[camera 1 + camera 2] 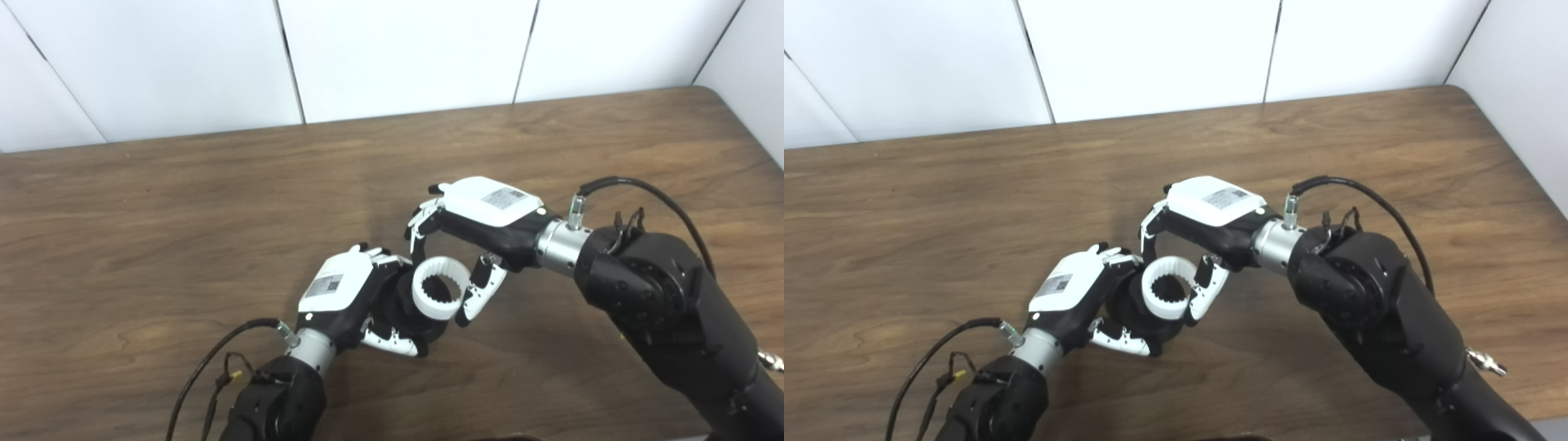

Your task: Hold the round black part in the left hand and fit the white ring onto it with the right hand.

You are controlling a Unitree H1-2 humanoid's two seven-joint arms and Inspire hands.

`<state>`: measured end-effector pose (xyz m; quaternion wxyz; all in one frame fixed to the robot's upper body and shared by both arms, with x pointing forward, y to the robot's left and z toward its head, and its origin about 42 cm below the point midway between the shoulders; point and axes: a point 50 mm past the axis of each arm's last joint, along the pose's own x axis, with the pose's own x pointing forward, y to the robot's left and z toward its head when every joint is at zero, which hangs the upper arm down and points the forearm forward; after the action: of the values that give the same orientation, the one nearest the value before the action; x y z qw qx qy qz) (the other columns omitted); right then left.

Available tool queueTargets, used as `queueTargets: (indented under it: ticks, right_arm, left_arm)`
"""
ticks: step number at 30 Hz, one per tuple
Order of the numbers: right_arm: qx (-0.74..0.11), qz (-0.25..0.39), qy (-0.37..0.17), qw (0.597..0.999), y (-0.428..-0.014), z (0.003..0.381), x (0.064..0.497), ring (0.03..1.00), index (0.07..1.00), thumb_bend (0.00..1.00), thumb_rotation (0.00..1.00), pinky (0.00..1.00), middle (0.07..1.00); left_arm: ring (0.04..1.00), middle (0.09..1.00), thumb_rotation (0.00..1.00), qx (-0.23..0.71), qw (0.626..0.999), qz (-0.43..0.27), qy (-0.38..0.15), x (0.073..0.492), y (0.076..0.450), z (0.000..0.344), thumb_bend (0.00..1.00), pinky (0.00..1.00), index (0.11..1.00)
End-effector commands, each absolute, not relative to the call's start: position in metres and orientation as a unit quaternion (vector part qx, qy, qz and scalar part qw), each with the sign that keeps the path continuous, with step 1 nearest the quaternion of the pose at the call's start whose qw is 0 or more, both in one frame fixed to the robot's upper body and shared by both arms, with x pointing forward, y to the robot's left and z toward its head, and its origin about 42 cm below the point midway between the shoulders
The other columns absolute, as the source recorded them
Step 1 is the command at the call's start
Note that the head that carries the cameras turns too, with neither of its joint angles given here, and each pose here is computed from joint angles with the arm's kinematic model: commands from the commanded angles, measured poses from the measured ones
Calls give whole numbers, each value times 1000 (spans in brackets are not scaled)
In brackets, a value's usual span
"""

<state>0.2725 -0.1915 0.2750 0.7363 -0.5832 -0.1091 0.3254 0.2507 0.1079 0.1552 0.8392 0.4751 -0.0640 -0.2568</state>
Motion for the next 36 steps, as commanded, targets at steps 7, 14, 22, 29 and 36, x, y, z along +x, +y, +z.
queueTargets:
  ticks: [7, 14, 22, 29, 36]
  right_arm:
    - [-584, 302, -138, 741, -188, 274, 278, 887, 483, 525, 137, 1000, 792]
    - [-580, 297, -144, 744, -185, 272, 282, 891, 483, 525, 137, 1000, 796]
    - [-579, 298, -154, 743, -180, 277, 279, 889, 482, 525, 137, 1000, 787]
    - [-577, 306, -159, 741, -175, 277, 279, 885, 482, 525, 135, 1000, 785]
    - [-571, 309, -156, 744, -170, 276, 279, 888, 482, 525, 133, 1000, 784]
  left_arm:
    - [913, 791, 57, 476, 839, -255, -71, 254, 104, 161, 525, 1000, 479]
    - [913, 792, 57, 475, 839, -254, -72, 253, 102, 161, 525, 1000, 479]
    - [912, 795, 59, 478, 837, -254, -73, 254, 100, 161, 525, 1000, 479]
    - [912, 794, 59, 479, 838, -252, -74, 254, 97, 162, 525, 1000, 480]
    - [915, 793, 59, 480, 837, -253, -75, 255, 95, 164, 525, 1000, 479]
